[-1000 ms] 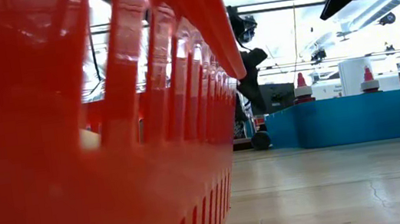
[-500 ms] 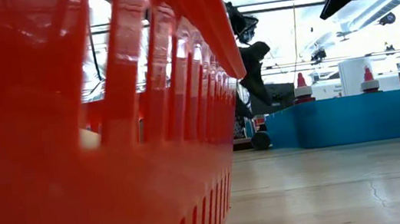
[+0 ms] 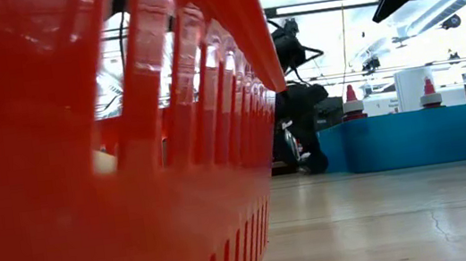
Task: Pick & Place Food Item
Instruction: Put the top black food coloring bottle into the blue bin
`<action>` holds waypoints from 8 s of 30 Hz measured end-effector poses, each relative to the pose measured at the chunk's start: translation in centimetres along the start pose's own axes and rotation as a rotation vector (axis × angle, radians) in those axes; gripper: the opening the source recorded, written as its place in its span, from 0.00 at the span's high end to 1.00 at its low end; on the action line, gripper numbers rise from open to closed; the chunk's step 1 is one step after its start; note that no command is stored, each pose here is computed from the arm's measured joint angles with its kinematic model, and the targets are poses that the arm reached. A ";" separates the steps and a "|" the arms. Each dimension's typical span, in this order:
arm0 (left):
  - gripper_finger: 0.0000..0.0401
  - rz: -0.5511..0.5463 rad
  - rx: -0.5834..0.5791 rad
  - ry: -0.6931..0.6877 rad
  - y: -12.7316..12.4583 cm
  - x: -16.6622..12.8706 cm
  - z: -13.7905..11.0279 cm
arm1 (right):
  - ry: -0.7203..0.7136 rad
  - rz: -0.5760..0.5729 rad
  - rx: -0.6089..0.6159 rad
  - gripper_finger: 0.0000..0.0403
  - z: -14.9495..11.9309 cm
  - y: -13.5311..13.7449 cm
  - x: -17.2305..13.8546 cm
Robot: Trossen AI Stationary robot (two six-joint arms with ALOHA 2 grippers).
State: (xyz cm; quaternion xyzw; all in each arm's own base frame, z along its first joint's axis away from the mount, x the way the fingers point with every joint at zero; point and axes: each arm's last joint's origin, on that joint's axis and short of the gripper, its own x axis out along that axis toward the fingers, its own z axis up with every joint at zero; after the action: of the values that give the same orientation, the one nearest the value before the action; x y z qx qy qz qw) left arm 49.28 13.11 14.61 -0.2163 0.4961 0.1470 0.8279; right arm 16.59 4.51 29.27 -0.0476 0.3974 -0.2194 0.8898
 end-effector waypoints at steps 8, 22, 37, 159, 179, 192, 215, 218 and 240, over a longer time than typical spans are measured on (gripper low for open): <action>0.30 0.060 0.021 -0.074 -0.3 -1.4 1.6 | 0.000 0.000 -0.001 0.41 0.0 0.0 0.0; 0.30 0.056 -0.018 -0.027 0.1 1.1 0.7 | -0.013 -0.020 -0.008 0.41 0.1 0.0 0.0; 0.63 0.092 0.001 -0.029 0.1 1.2 0.5 | -0.037 -0.009 0.008 0.41 0.3 0.1 0.0; 0.84 -0.463 0.646 -1.044 -5.2 -5.1 -11.7 | 0.124 0.437 -0.153 0.43 10.9 -1.6 2.8; 0.84 -0.462 0.642 -1.032 -5.2 -5.0 -11.7 | 0.172 0.459 -0.169 0.45 11.0 -1.1 4.7; 0.84 -0.460 0.641 -1.032 -5.2 -5.0 -11.7 | 0.169 0.481 -0.179 0.56 11.0 -0.9 4.8; 0.84 -0.462 0.633 -1.030 -5.2 -5.0 -11.7 | 0.168 0.484 -0.196 0.56 10.6 -0.7 5.4; 0.84 -0.462 0.633 -1.029 -5.2 -5.0 -11.7 | 0.154 0.482 -0.195 0.57 10.7 -0.7 5.5; 0.85 -0.458 0.631 -1.023 -5.2 -5.0 -11.7 | 0.162 0.484 -0.237 0.73 10.2 -0.5 5.9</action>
State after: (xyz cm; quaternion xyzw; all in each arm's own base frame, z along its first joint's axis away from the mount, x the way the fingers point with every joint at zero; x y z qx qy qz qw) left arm 40.44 2.58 15.23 0.0347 -0.0011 -0.1021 0.9942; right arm 27.29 0.60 32.26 -0.0371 0.4898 0.0445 0.8699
